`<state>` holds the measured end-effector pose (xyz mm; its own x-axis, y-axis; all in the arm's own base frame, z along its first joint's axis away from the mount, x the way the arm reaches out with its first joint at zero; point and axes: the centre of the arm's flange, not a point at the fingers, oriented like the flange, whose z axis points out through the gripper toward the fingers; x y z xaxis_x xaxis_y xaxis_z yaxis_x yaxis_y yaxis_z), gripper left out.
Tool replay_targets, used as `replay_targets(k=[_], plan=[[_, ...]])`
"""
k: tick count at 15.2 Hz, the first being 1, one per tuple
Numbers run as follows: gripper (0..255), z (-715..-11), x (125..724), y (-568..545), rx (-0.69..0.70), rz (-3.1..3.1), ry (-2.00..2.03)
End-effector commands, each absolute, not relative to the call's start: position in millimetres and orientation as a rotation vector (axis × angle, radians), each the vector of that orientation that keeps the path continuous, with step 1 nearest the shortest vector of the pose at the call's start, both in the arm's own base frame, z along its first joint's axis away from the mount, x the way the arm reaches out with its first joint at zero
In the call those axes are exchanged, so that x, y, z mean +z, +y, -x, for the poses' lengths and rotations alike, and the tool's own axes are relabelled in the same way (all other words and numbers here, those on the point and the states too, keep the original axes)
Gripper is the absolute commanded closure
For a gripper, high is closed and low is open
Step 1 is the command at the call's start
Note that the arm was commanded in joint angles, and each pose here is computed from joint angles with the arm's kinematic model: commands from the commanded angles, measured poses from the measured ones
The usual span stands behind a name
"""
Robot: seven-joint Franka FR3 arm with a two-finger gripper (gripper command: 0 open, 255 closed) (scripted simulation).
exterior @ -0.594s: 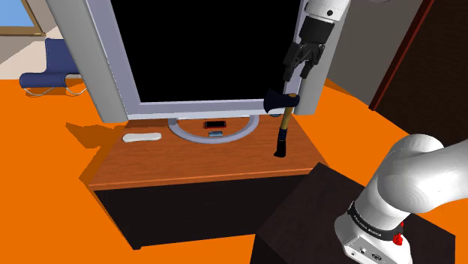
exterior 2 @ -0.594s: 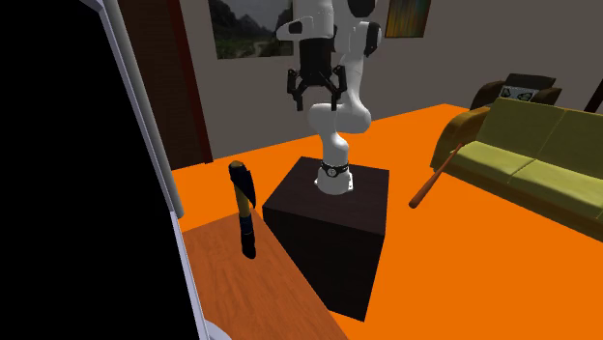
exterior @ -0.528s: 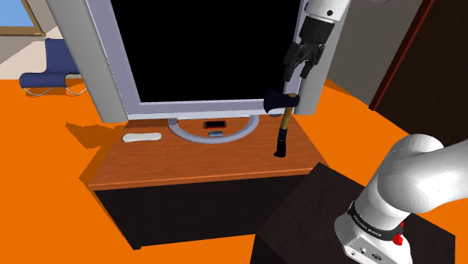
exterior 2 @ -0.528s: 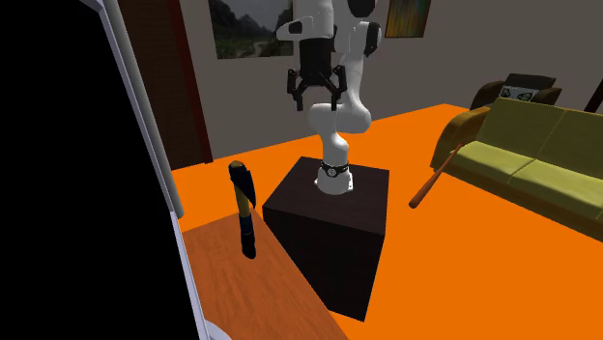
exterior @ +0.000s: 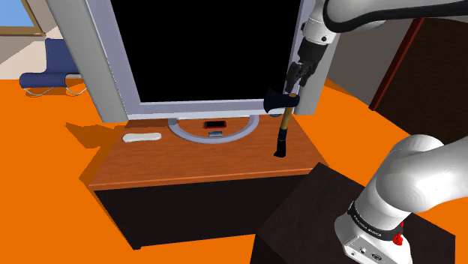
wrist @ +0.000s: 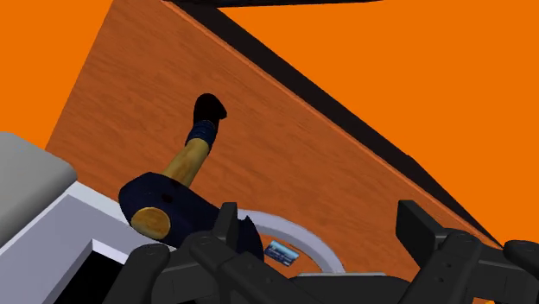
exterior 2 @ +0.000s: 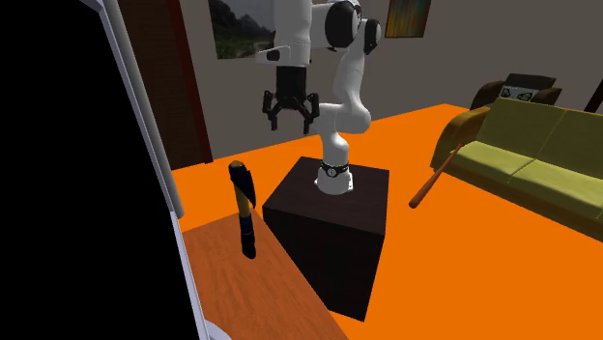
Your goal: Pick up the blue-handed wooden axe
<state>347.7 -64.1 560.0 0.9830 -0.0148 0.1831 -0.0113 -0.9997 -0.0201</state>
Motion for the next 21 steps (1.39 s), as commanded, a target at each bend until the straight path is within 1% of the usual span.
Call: replay_targets(k=[1,12,21], plan=[[0,-356.7,545.9,-81.3,-0.306,3.136,-0.018],[0,-404.7,472.9,-174.9,-0.397,3.269,-0.219],[0,-405.9,431.5,-177.1,-0.399,3.272,-0.223]])
